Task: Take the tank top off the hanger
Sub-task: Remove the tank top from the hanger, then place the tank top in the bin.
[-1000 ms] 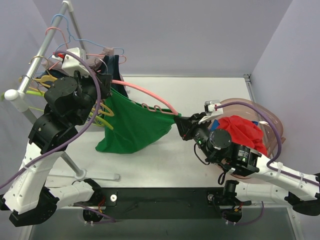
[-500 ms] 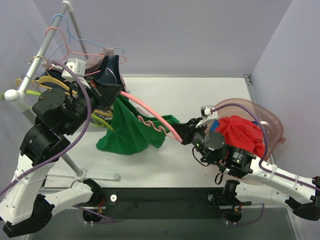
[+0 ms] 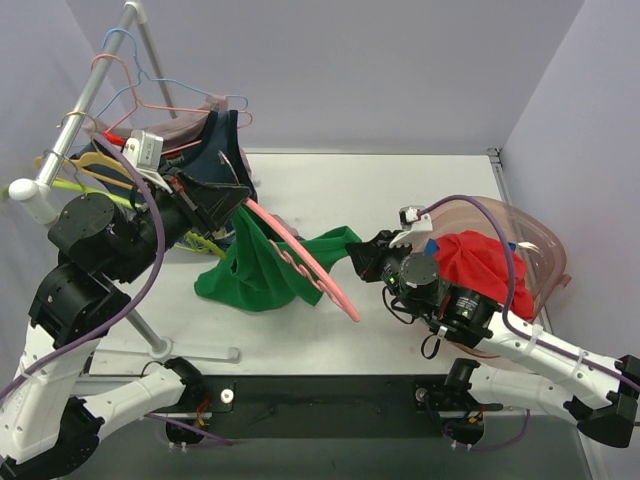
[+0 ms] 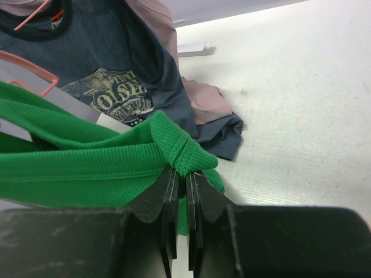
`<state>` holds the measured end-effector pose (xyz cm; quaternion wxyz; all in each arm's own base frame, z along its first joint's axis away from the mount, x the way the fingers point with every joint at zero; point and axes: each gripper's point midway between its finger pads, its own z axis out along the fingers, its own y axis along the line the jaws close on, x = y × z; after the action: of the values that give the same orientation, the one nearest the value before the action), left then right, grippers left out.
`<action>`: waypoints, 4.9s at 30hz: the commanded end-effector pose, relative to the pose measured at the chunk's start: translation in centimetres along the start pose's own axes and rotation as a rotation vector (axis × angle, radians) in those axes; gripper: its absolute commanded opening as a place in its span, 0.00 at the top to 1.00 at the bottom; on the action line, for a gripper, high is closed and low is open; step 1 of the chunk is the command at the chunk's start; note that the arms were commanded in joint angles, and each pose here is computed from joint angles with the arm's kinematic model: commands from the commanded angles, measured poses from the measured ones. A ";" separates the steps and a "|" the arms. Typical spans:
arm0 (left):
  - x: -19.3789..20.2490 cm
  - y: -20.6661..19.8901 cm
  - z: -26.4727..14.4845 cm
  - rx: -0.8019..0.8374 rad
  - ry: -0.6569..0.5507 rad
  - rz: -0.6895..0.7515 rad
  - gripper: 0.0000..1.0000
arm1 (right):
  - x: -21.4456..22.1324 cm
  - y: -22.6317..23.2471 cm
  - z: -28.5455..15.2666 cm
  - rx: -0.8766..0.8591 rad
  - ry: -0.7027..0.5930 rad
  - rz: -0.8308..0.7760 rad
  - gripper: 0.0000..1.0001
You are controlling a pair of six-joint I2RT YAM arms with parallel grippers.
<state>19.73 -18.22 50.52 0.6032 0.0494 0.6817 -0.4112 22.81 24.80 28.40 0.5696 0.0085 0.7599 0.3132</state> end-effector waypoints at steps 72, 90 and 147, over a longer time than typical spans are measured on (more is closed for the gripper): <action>-2.0 -7.7 -2.5 0.404 -0.056 -0.109 1.00 | 6.7 2.0 10.7 -0.196 0.300 -0.235 1.00; -1.9 -4.3 -1.3 0.234 -0.063 0.097 1.00 | -19.2 0.0 -1.5 0.104 -0.031 -0.294 1.00; -1.7 2.5 3.9 -0.085 -0.038 0.341 1.00 | -9.3 -29.2 -10.4 0.958 0.102 0.134 0.42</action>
<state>24.11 -19.31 48.15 0.6375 0.1454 0.6981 -0.2916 26.99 -6.48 17.40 0.3776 0.2821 0.8811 -0.0385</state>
